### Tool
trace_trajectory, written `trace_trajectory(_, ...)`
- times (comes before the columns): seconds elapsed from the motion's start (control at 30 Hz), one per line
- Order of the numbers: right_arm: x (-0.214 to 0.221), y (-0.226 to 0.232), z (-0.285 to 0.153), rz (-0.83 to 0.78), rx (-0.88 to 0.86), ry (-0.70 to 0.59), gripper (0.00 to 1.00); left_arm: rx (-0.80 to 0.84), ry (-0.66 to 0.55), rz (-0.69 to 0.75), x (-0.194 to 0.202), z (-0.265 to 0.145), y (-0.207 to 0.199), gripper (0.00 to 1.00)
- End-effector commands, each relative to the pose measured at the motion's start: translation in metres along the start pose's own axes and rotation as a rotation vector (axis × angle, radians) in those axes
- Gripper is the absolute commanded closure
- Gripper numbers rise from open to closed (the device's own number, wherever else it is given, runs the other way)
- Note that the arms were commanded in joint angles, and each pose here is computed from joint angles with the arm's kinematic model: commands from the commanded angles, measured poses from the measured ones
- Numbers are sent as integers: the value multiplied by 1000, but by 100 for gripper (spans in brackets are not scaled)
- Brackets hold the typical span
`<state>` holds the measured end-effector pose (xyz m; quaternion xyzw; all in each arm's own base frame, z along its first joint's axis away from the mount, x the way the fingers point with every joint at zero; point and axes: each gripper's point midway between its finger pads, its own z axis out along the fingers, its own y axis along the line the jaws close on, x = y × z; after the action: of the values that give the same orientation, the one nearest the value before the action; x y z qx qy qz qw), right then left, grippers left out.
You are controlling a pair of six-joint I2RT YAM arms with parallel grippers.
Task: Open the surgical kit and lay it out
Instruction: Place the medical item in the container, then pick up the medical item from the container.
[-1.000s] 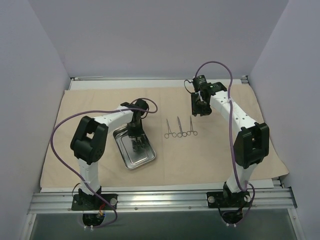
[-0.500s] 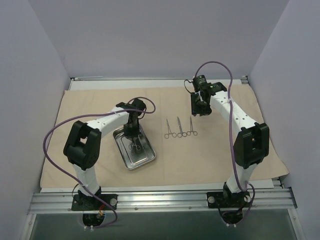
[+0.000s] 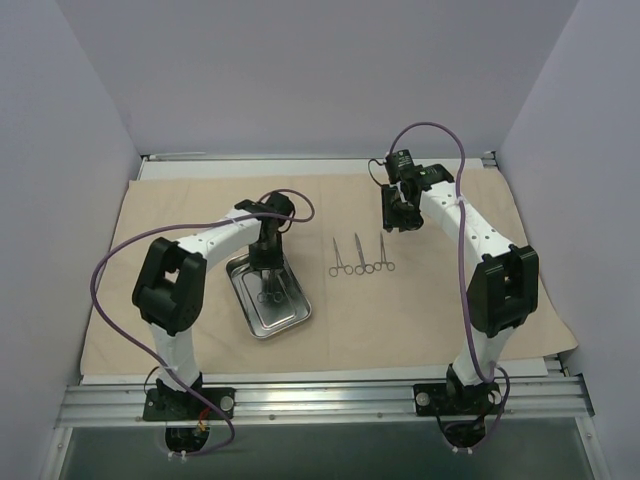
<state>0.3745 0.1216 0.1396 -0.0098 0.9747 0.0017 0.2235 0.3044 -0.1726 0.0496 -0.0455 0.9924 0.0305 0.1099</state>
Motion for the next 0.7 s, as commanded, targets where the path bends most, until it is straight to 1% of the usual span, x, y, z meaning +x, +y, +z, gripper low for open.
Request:
trace_trajectory(0.0,2,-3,-4,3,0,4,69,10,-69,16,-28,-1,-7,55)
trace_trajectory(0.17,6,-4,-2,3,4,16,69,0,-91,27,-43,14,-12,56)
trace_trajectory(0.33,10,-4,-1,3,4,23,69,-6,-109,33,-56,26,-16,60)
trace_trajectory(0.67,16,-5,1,7,3,41,70,-45,-148,31,-62,41,-11,62)
